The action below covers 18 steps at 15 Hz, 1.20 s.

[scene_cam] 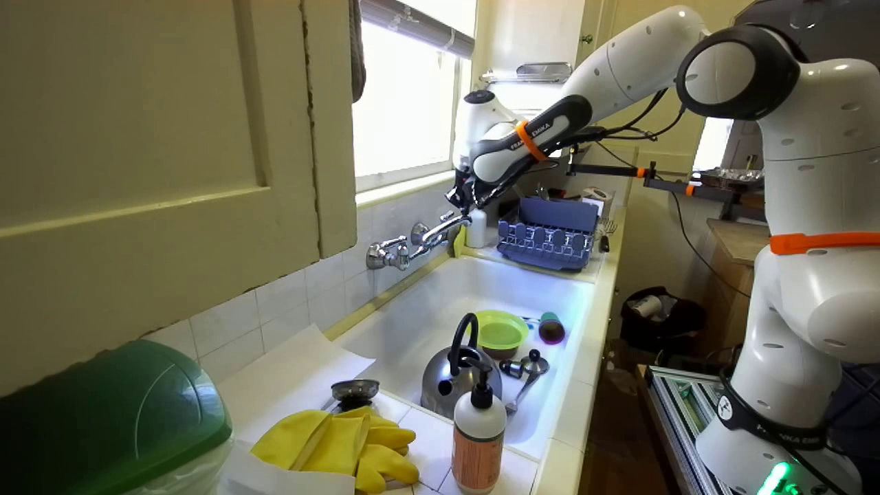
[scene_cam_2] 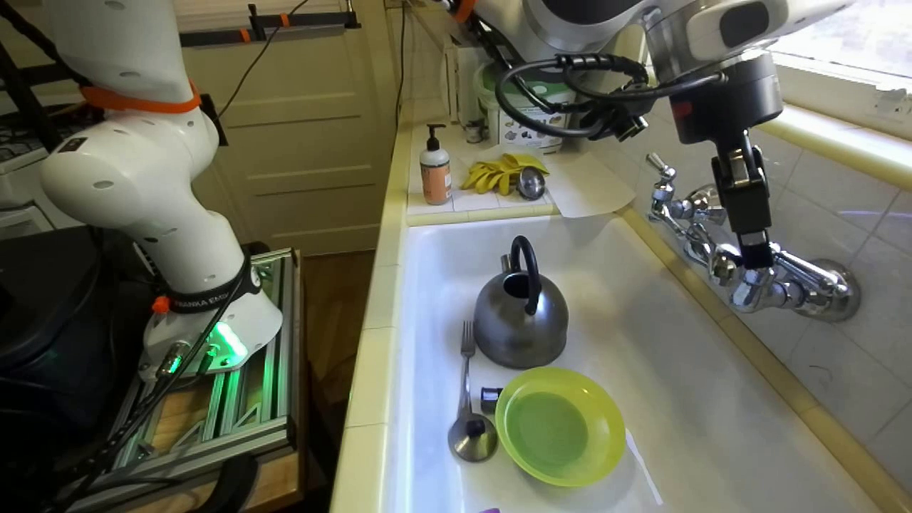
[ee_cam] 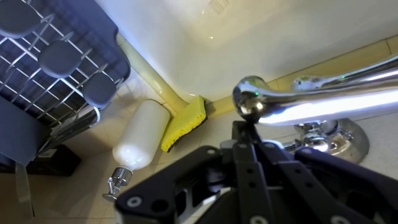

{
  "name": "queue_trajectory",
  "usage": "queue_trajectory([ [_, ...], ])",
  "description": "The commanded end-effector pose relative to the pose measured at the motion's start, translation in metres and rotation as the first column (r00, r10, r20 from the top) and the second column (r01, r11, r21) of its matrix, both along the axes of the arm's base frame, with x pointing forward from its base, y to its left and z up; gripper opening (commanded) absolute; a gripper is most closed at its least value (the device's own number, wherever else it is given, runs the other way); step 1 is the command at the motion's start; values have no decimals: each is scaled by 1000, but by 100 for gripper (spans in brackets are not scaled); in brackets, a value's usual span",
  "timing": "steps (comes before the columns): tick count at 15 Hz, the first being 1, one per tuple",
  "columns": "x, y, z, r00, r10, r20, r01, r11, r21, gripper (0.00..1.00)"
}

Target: Move the faucet head to the left and put the kettle under the faucet head

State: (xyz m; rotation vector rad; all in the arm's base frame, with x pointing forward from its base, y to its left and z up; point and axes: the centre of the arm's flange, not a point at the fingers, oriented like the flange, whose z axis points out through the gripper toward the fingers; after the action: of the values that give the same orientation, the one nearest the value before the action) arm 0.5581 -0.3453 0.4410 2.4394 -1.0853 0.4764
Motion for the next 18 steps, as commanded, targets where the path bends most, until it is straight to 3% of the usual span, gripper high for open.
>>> queue_trajectory([
  [1, -1, 10, -8, 999, 0, -40, 3, 998, 66, 0],
  [11, -24, 46, -4, 982, 126, -139, -76, 944, 320, 0],
  [18, -29, 85, -6, 954, 246, -169, -147, 882, 449, 0],
])
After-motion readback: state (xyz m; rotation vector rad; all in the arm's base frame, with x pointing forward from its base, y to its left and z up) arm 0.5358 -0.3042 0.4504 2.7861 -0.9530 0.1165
